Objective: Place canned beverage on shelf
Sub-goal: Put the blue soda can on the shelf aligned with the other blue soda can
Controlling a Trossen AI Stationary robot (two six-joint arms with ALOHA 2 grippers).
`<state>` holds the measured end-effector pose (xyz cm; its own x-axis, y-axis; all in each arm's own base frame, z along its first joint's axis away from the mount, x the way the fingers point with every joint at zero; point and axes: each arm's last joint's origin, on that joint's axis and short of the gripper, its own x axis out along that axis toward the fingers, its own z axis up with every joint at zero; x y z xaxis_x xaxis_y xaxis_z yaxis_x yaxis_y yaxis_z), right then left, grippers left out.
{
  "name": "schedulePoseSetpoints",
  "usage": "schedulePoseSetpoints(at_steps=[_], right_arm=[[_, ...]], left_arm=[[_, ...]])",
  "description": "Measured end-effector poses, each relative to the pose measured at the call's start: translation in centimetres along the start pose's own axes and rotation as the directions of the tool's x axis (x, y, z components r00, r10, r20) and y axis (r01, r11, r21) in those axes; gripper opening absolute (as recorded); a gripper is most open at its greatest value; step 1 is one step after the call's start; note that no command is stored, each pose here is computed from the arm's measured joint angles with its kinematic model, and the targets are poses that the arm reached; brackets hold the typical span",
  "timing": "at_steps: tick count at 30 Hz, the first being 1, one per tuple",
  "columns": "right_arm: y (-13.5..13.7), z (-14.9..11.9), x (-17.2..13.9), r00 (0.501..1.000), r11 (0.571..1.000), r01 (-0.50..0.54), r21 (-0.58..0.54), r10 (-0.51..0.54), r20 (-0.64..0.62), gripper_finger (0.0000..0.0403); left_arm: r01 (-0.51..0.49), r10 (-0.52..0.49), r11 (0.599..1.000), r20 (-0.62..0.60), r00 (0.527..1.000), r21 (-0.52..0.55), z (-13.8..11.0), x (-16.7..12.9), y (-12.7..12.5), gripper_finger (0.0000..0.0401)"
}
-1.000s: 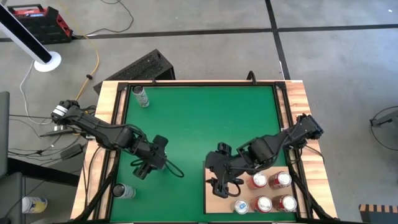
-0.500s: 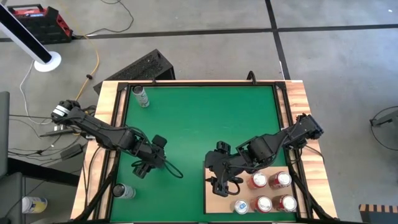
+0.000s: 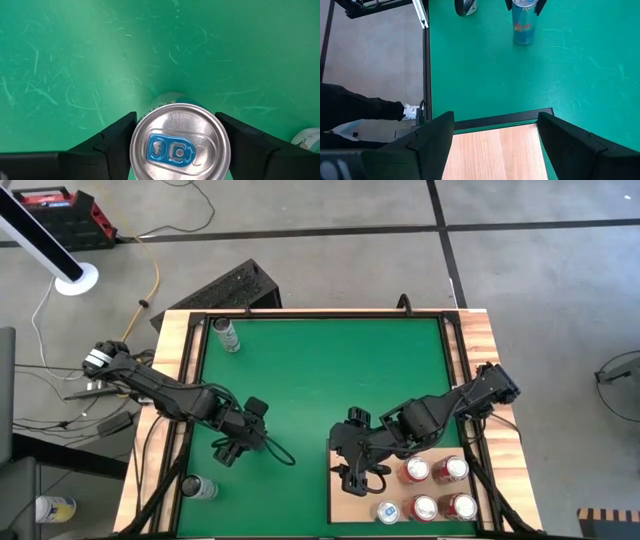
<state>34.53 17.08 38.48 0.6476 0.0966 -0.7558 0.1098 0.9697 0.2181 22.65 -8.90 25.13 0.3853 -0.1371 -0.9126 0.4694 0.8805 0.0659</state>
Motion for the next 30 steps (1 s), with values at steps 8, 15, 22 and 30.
schedulePoseSetpoints(at_steps=[8, 15, 22, 30], right_arm=[[0.0, 0.0, 0.0, 1.0, 1.0, -0.001, 0.004, 0.001, 0.002, 0.0312], [0.0, 0.1, 0.0, 1.0, 1.0, -0.005, 0.006, 0.005, 0.007, 0.0312], [0.0, 0.1, 0.0, 1.0, 1.0, -0.005, 0.006, 0.005, 0.007, 0.0312], [0.2, 0.2, 0.0, 1.0, 1.0, -0.016, 0.021, 0.016, 0.022, 0.0312]], left_arm=[[-0.002, 0.003, 1.0, 0.022, 1.0, -0.021, 0.2, 0.0, 0.0, 0.0271], [-0.004, 0.005, 1.0, 0.041, 0.999, -0.023, 0.5, -0.5, 0.1, 0.029], [0.002, 0.004, 0.998, 0.121, 0.993, -0.056, 2.2, -2.8, 0.3, 0.0297], [-0.006, 0.084, 0.878, 0.141, 0.986, -0.479, 2.9, -4.6, 0.6, 0.0297]])
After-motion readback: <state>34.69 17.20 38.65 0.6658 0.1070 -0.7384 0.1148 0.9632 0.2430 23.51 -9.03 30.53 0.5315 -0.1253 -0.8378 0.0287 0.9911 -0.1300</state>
